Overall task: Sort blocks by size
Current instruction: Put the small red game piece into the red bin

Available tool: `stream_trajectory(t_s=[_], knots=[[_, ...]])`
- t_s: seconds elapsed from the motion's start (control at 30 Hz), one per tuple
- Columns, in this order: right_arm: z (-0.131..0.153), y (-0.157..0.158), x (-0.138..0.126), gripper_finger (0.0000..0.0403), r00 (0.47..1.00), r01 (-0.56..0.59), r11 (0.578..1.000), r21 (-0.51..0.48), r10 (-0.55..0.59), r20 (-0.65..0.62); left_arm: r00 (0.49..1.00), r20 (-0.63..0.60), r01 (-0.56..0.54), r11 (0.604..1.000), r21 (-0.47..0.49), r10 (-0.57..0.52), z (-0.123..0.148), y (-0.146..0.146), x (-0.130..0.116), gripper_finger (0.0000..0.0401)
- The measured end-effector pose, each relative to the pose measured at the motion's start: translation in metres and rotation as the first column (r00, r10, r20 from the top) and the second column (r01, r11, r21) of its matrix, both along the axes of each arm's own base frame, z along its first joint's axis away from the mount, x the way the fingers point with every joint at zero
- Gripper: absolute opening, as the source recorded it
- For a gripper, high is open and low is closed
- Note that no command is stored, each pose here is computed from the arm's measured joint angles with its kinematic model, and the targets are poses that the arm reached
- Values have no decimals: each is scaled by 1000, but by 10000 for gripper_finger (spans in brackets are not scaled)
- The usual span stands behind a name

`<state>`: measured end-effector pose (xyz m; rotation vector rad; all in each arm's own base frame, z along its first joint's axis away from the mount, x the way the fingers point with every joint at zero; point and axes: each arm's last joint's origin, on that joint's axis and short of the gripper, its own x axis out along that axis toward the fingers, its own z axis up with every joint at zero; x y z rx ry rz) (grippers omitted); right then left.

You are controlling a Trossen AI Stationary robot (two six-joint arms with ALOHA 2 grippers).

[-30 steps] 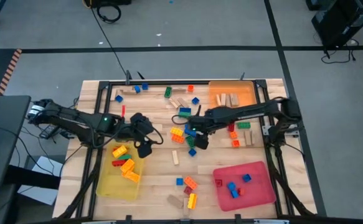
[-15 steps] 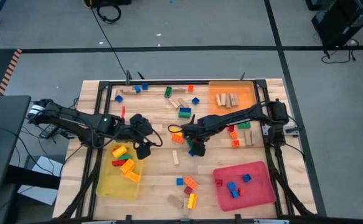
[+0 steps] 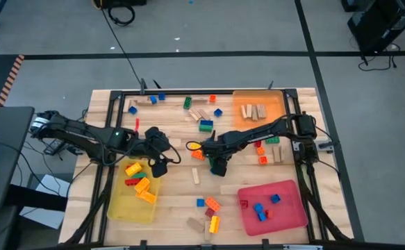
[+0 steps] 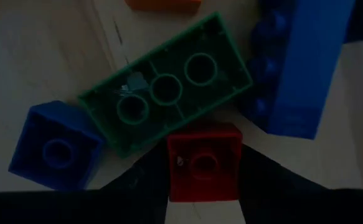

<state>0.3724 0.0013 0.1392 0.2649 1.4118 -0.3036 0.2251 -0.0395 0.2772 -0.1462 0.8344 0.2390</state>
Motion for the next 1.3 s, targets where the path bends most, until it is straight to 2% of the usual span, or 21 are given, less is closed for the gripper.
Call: stream_trajectory(t_s=[0.17,0.43,0.57,0.73,0.83,1.0,1.17,1.3], knots=[[16,0,-6,152,995,92,996,-5,-91,25,997,73,-9,1000,-19,11,-15,6,-19,278],[80,31,-35,152,953,278,958,75,-285,104,979,200,32,999,-17,-28,-12,16,-65,278],[108,56,-59,152,893,423,895,140,-438,100,973,224,49,999,11,-50,-10,23,-82,278],[132,95,-93,152,781,600,774,202,-622,61,973,222,59,998,38,-66,-7,29,-95,278],[134,119,-112,152,713,686,701,192,-701,12,970,231,65,997,51,-75,-5,30,-96,278],[127,159,-133,152,636,764,622,171,-771,-36,964,246,84,993,78,-101,-4,30,-94,278],[107,195,-146,152,572,820,562,112,-813,-106,962,254,84,993,80,-102,-3,30,-94,278],[86,215,-150,152,563,826,561,55,-816,-129,962,253,86,993,82,-104,-3,30,-94,278]])
